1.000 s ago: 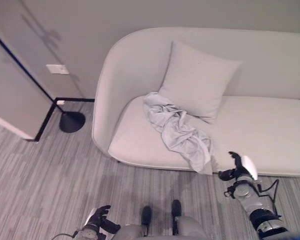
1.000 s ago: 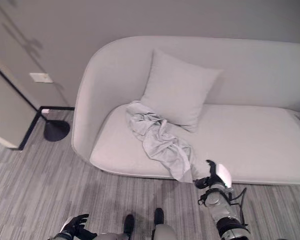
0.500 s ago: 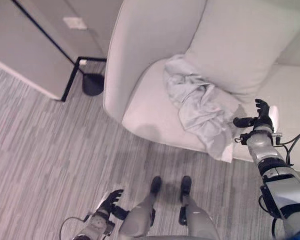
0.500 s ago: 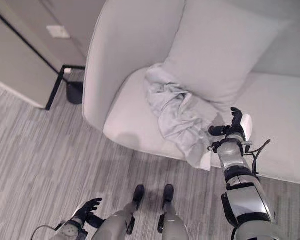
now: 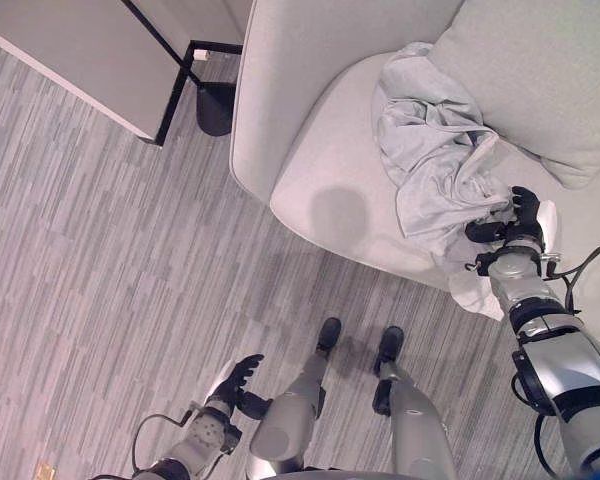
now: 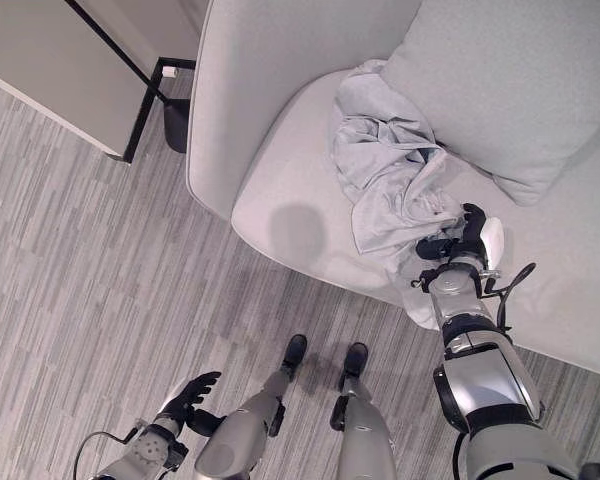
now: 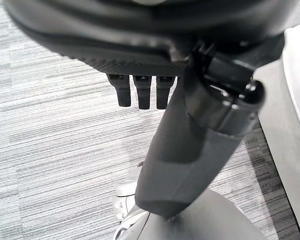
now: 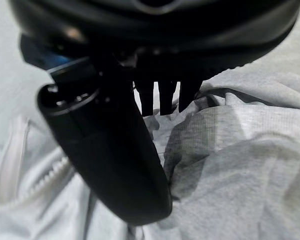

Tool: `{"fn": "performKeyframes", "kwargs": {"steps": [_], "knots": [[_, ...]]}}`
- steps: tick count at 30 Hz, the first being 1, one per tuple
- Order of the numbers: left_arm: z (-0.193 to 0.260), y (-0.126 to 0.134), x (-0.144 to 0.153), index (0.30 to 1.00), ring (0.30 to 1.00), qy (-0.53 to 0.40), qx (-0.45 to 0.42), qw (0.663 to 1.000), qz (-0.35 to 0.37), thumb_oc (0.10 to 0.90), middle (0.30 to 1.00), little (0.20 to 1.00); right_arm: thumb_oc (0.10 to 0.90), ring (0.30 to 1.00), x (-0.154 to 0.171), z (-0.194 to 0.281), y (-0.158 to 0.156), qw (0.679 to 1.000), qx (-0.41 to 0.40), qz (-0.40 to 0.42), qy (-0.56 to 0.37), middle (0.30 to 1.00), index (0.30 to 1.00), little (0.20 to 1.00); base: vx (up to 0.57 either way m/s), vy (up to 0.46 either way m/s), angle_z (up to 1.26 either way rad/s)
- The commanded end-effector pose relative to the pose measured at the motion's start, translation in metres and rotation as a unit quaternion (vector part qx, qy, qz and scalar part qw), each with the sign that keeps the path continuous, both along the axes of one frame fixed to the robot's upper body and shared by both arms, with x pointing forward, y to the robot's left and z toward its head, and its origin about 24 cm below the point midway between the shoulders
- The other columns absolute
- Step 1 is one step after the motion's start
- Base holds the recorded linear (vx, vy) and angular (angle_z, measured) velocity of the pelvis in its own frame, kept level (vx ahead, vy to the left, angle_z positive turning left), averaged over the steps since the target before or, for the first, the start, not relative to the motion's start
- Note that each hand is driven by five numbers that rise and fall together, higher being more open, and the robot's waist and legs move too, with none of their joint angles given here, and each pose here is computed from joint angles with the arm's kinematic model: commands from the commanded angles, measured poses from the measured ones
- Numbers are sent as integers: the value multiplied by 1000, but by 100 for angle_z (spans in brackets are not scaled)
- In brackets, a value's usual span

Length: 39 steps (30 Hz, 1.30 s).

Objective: Hang the clothes on the sofa on the clothes rack.

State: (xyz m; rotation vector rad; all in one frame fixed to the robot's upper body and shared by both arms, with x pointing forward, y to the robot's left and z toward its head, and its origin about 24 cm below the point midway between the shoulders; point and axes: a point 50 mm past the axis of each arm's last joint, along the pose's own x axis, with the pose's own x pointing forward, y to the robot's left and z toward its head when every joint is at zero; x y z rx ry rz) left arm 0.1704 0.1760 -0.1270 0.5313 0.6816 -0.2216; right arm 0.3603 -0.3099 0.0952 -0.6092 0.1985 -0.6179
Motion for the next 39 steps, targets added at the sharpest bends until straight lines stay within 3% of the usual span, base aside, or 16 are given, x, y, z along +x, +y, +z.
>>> {"fn": "performKeyframes", "kwargs": {"steps": [1,3,4,6,9,13,19,20,22,26,29,31,34,35,36,39], "knots": [[8,-7,14,900,900,-41,17,999,-31,800,900,900,800,900,9,9,15,998,-42,50,-13,900,900,900,-19,-5,8],[12,-9,17,900,900,-58,20,997,-42,800,900,900,800,900,8,-1,17,998,-37,44,11,900,900,900,-27,14,8],[17,-13,22,900,900,-72,15,996,-48,800,900,900,560,540,4,-13,17,997,-47,43,50,540,540,540,-22,16,4],[19,-16,25,900,900,-78,11,996,-50,800,900,900,400,300,3,-19,19,995,-52,47,66,300,300,300,0,2,2],[24,-23,31,900,900,-97,20,991,-85,800,900,900,400,300,0,-36,30,990,-60,69,111,300,300,300,7,-2,4],[19,-22,29,900,900,-88,41,992,-83,800,900,900,400,300,-12,-78,68,980,-44,118,155,300,300,300,40,-18,5],[16,-20,27,900,900,-81,52,992,-82,800,900,900,400,300,-20,-94,81,976,-29,133,168,300,300,300,19,0,5],[14,-20,26,900,900,-76,57,992,-83,800,900,900,400,300,-23,-100,85,975,-21,135,173,300,300,300,84,-16,4],[6,-12,20,900,900,-51,80,993,-68,800,900,900,400,300,-38,-119,89,978,69,102,169,300,300,300,119,-12,8],[-1,2,10,900,900,-15,91,995,-33,800,900,900,400,300,-36,-110,69,962,266,2,64,300,300,300,99,10,6],[-4,4,6,900,900,-1,84,996,-25,800,900,900,400,300,-33,-102,64,947,321,-9,13,300,300,300,90,38,-5],[-8,6,-2,900,900,22,72,997,-11,800,900,900,400,300,-23,-77,61,896,430,-14,-114,300,300,300,112,71,-9],[-11,6,-10,900,900,39,63,997,-5,800,900,900,400,300,-19,-56,64,868,461,16,-183,300,300,300,61,55,-16],[-14,6,-17,900,900,54,50,997,6,800,900,900,400,300,-16,-34,66,838,483,55,-247,300,300,300,42,52,-26],[-14,6,-17,900,900,54,50,997,6,800,900,900,400,300,-17,-34,66,838,483,55,-247,300,300,300,79,63,-17],[-16,8,-21,900,900,68,27,997,38,800,900,900,400,300,-15,19,70,789,487,138,-349,300,300,300,93,51,-8]]}}
